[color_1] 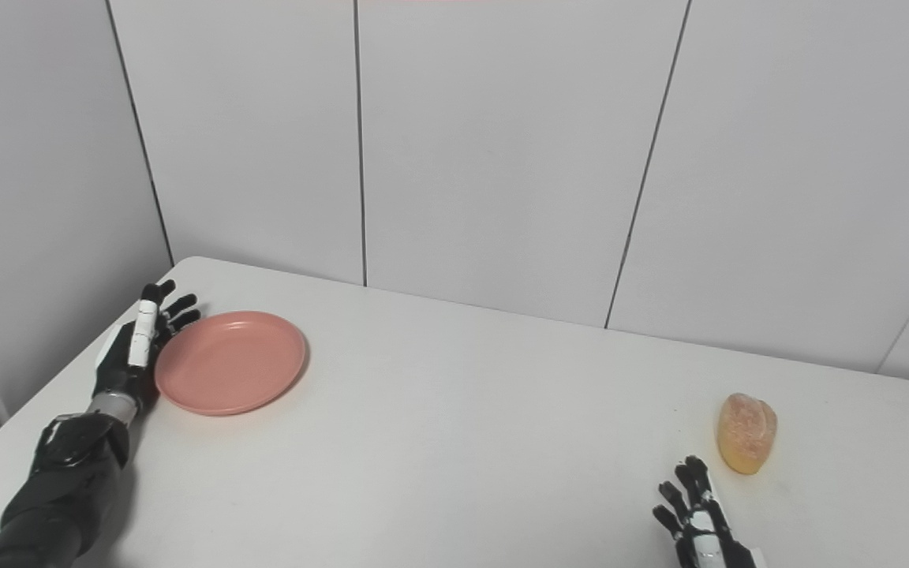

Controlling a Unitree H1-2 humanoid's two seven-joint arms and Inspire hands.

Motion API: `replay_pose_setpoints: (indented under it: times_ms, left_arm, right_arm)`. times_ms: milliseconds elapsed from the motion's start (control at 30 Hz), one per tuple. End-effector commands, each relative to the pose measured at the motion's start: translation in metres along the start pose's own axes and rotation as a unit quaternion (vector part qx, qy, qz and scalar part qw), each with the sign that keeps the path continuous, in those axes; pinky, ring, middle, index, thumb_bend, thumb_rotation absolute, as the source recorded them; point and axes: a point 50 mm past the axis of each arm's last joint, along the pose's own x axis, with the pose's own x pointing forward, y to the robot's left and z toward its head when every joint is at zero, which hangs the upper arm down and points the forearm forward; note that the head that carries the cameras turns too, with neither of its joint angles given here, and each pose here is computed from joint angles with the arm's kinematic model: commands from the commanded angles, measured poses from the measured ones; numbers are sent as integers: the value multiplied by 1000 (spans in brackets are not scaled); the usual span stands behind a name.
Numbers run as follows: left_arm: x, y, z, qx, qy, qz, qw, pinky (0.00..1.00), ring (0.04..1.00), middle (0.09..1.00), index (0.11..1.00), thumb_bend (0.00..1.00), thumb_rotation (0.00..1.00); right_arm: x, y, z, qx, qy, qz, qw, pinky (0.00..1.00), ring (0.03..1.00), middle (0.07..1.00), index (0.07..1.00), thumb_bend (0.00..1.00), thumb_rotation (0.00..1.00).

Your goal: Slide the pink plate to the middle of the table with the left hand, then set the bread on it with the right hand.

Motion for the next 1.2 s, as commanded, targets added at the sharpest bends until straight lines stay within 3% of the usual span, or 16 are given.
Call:
replay_pose_setpoints:
  times_ms: [0,300,467,1167]
  left_arm:
    - [16,-25,17,-11,-25,-36,999,882,879,891,966,1000,965]
    - [18,-46,19,-13,-33,-68,997,884,887,895,960,1000,970]
    - [18,-63,19,-19,-36,-88,995,873,872,881,949,1000,921]
    - [12,-138,14,-34,-25,-163,986,850,870,881,959,1000,972]
  right_arm:
    - [-5,5,-4,9,2,1,1000,928,954,992,992,796,924]
    - [-4,6,-4,11,5,0,1000,929,953,992,989,806,916]
    - [-4,8,-5,16,5,1,1000,928,952,991,988,804,907]
    - [-1,13,-5,11,3,2,1000,918,941,989,995,804,922]
